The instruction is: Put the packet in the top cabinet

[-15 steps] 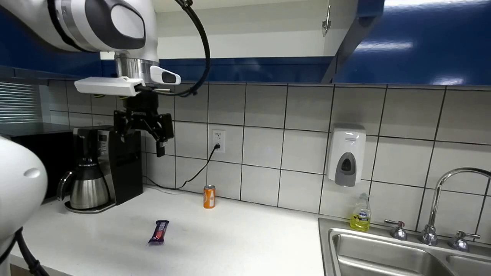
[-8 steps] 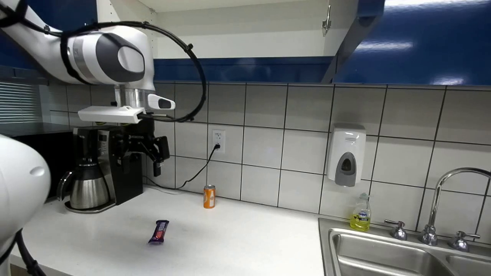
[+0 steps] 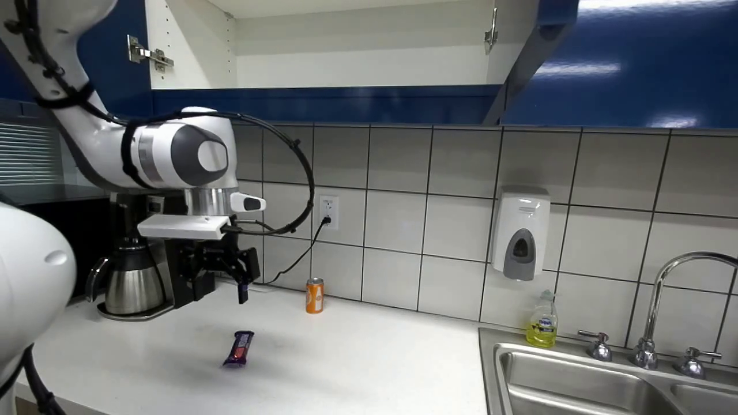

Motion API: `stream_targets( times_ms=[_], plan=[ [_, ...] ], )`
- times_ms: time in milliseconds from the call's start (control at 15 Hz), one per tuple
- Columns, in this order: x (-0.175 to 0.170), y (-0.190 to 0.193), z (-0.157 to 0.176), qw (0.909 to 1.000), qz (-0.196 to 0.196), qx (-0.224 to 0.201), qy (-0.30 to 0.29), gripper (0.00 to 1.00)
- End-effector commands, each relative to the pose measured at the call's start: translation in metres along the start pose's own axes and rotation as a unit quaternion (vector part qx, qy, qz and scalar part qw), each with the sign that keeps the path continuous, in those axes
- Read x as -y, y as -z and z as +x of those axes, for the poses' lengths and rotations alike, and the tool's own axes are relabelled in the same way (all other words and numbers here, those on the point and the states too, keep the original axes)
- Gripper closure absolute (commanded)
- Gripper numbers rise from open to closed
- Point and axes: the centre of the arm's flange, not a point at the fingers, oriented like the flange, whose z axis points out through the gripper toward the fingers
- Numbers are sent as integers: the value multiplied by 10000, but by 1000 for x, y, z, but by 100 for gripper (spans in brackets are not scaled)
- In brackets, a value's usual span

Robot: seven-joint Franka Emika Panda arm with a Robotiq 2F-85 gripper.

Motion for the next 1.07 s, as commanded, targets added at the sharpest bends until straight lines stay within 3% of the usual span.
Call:
stream_targets(
  times_ms=[0,533,1000],
  plan=[
    [4,-43,26,9998,-170,-82,-89,0],
    [23,-98,84,9989,-326,-347,-32,0],
    [44,-134,124,9988,-357,-310,91,0]
  ],
)
